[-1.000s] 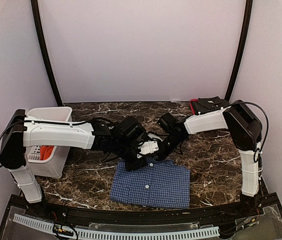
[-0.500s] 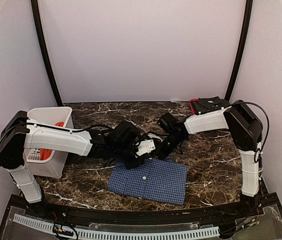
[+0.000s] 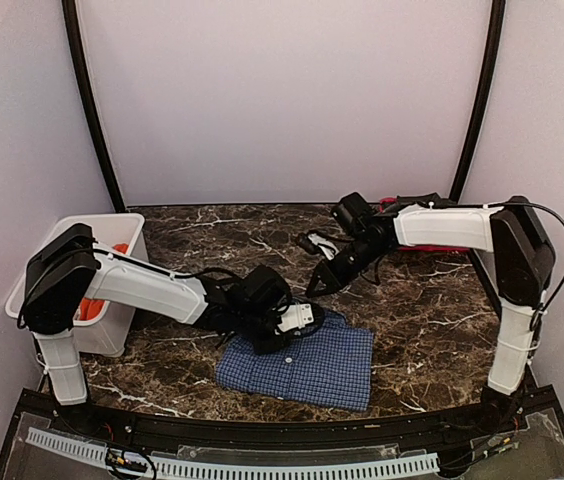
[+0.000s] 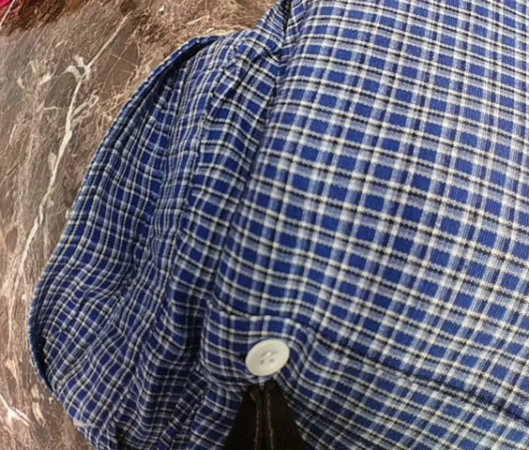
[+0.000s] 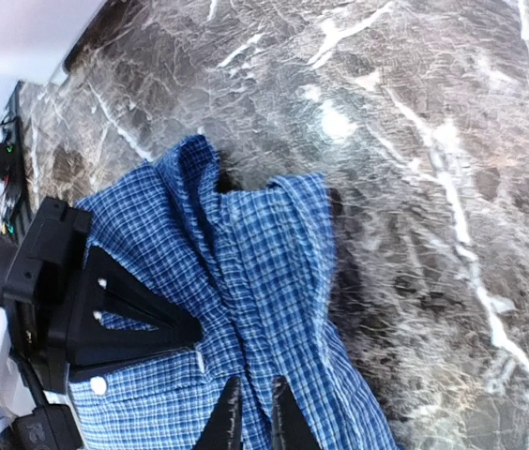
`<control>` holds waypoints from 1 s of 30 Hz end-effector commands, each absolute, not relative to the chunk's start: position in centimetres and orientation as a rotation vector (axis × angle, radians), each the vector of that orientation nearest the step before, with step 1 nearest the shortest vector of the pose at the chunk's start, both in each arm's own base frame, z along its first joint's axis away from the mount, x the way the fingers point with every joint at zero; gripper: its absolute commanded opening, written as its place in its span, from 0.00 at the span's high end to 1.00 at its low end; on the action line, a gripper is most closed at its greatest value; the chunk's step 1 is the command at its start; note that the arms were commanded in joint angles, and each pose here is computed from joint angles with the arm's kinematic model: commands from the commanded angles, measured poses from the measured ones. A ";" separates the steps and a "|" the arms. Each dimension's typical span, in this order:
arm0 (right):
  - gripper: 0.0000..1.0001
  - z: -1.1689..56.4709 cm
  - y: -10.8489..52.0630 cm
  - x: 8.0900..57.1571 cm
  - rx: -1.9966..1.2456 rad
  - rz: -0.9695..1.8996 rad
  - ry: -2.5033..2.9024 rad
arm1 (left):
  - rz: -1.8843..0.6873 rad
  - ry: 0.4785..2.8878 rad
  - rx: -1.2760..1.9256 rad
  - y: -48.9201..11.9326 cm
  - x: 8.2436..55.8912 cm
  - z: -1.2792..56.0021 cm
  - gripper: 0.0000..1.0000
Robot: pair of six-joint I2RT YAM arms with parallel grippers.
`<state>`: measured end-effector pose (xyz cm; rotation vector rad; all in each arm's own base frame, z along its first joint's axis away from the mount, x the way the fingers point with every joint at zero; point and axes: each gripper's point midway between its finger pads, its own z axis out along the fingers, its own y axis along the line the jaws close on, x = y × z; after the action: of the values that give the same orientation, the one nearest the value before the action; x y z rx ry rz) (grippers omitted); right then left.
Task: Fold and stack the mixed laundry pile
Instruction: Smooth out the square-folded shirt at the center of the board.
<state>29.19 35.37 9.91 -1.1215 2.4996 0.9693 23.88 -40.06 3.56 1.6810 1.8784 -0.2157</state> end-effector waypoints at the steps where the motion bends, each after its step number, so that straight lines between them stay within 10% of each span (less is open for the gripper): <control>1: 0.95 8.2 36.0 27.7 -1.160 1.091 2.543 | -0.225 1.895 1.754 -39.5 21.5 2.4 1.00; 9: 1.00 3.0 36.0 25.5 -1.208 1.185 2.674 | -0.260 1.845 1.800 -39.1 18.4 4.8 1.00; 18: 1.00 1.9 36.2 23.5 -1.254 1.227 2.706 | -0.454 1.823 1.844 -40.9 16.5 8.2 0.59; 30: 1.00 2.6 35.4 24.6 -1.213 1.102 2.724 | -0.614 1.884 1.855 -42.6 17.9 6.6 0.55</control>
<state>24.16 36.37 2.21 -1.2339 2.6932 1.2210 17.75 -42.55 6.85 1.8422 1.8532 -0.5427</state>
